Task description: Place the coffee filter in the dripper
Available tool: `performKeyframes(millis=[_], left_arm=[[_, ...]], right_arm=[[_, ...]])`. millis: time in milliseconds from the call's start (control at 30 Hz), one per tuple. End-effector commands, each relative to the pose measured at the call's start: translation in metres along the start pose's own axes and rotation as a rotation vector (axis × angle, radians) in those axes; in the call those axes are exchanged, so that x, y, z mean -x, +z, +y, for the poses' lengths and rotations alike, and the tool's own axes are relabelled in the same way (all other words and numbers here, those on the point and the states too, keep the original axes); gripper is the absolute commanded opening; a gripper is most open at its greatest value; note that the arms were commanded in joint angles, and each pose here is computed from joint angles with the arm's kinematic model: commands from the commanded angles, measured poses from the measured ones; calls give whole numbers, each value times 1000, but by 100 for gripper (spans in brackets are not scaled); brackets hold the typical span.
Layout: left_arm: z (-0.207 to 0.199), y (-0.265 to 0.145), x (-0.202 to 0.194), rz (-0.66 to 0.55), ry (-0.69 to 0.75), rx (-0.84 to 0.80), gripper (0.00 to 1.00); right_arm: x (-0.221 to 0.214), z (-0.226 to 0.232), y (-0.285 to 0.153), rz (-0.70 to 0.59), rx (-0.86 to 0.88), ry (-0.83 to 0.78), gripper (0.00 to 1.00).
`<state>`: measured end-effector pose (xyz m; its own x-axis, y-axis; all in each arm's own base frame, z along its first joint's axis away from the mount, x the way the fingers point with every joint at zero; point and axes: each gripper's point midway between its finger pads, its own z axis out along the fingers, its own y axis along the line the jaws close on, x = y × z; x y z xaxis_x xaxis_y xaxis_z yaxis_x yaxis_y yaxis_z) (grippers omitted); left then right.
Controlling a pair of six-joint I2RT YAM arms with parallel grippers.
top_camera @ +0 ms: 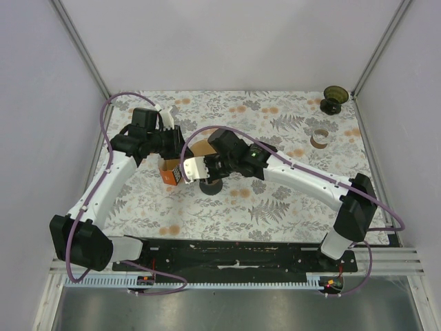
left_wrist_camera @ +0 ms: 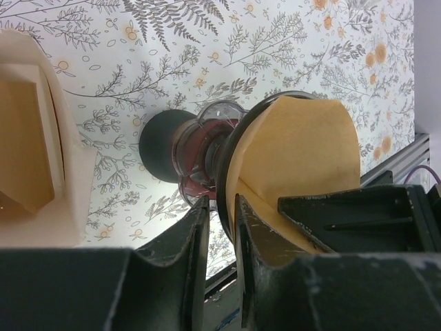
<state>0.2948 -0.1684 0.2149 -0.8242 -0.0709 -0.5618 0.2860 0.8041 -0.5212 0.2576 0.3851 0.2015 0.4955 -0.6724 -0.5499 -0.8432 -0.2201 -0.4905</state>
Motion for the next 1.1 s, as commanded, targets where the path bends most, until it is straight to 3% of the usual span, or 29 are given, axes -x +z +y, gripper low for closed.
performKeyframes(millis=[0,133,367,500,600,667,733,833,1067], left_arm=[[-5,-4,11,-27,31,-5,27],[-5,-4,11,-26,30,-7,27],[-7,-3,11,-26,35,-15,27],[-6,-3,10,-25,31,-15,26],[-5,-2,10,-24,27,-9,25],[-5,-2,10,-23,28,-10,25],[-5,-2,10,-25,30,-12,25],[-5,-2,10,-26,33,-11,25],[-3,-2,10,-28,39,-3,25]], right_arm=[[0,-5,-1,9,-19,-13,44],[3,-8,7,11,-14,-19,47],[-8,-2,21,50,13,-13,28],[-13,6,23,66,39,-11,8],[-15,8,22,70,45,-17,4],[-16,6,21,78,36,-18,10],[-14,1,19,82,10,-13,35],[-4,-4,12,50,-14,5,58],[44,-13,-24,-139,-49,27,71]])
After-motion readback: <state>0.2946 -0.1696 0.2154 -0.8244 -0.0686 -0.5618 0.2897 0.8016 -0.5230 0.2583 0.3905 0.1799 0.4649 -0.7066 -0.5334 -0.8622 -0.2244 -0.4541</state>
